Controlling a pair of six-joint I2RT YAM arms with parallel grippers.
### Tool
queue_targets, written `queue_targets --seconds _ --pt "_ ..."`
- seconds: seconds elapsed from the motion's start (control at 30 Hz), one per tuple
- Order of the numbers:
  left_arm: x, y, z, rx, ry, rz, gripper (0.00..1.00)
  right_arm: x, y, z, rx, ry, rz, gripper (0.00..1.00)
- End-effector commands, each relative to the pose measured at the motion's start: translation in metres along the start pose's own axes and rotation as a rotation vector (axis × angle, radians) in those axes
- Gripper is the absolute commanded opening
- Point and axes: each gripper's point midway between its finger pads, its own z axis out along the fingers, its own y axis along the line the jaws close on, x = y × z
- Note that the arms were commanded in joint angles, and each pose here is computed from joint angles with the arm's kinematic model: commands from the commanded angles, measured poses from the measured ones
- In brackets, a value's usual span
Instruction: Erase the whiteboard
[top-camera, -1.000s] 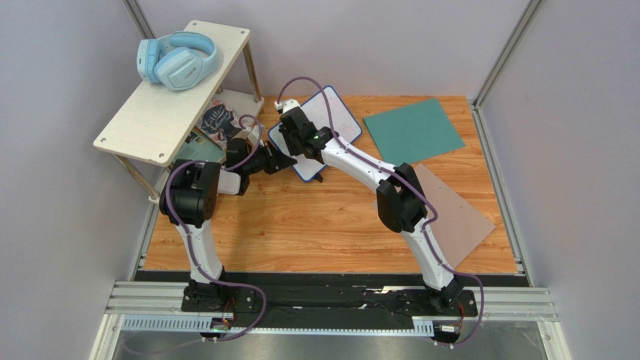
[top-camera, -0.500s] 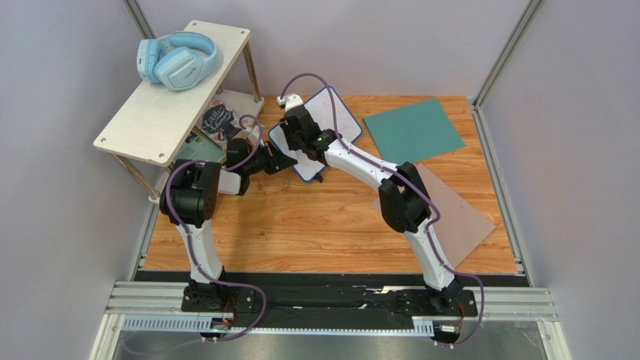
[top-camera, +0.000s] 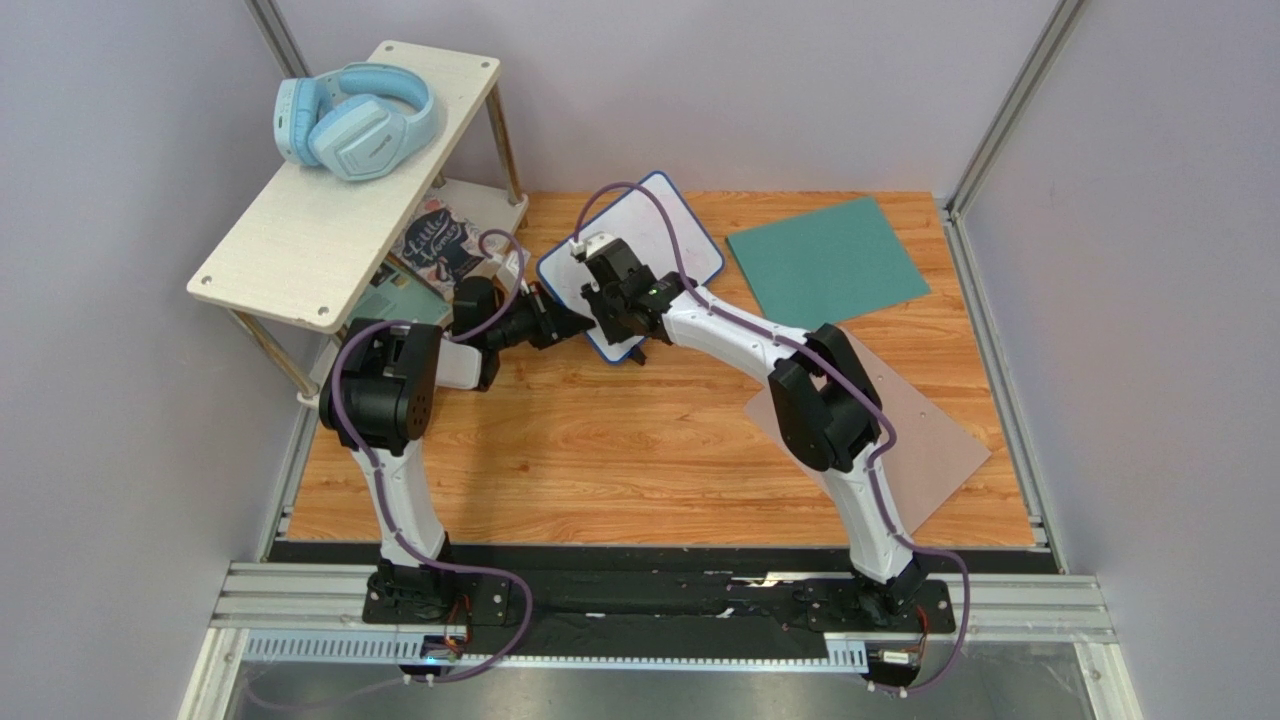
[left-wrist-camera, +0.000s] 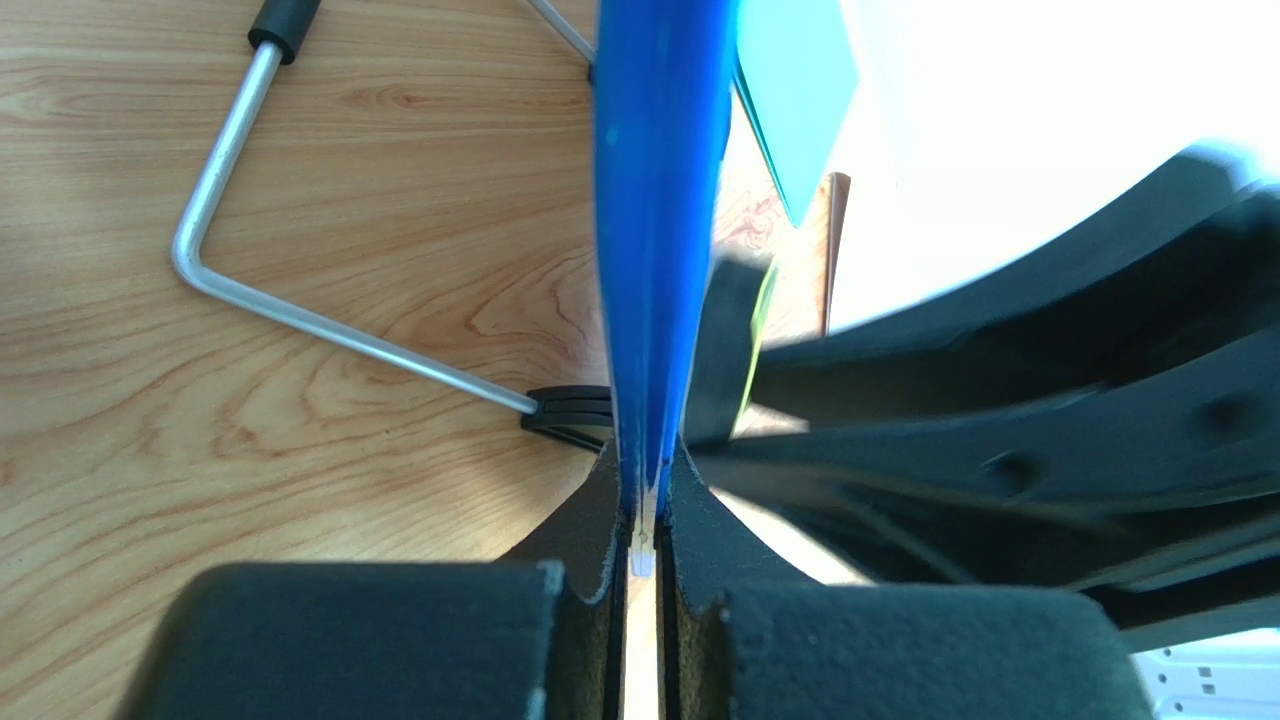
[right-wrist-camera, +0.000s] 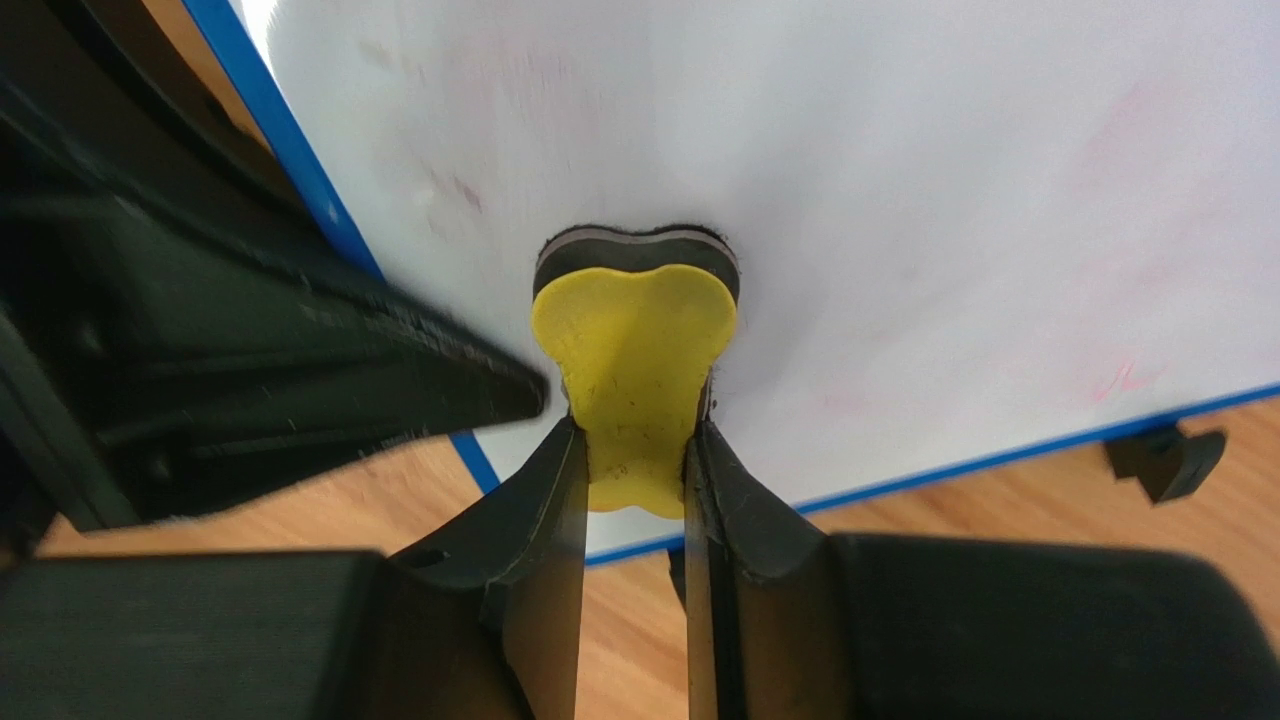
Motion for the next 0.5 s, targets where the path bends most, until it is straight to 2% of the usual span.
queue_targets --seconds 0.0,0.2,0.33,0.47 --pt "0.018 -0.011 0.005 0.059 0.066 0.036 0.00 0.112 -0.001 0.002 0.001 0.329 -0.048 0.00" --pt "0.017 -0.012 0.004 0.060 0.064 0.037 0.00 0.106 -0.003 0.005 0.009 0.284 -0.037 0.00" --pt "0.018 -0.012 0.003 0.060 0.063 0.040 0.00 0.075 -0.005 0.010 0.019 0.211 -0.024 0.00" --pt "0.018 -0.012 0.003 0.062 0.064 0.041 0.00 0.021 -0.012 0.006 0.050 0.081 -0.010 0.00"
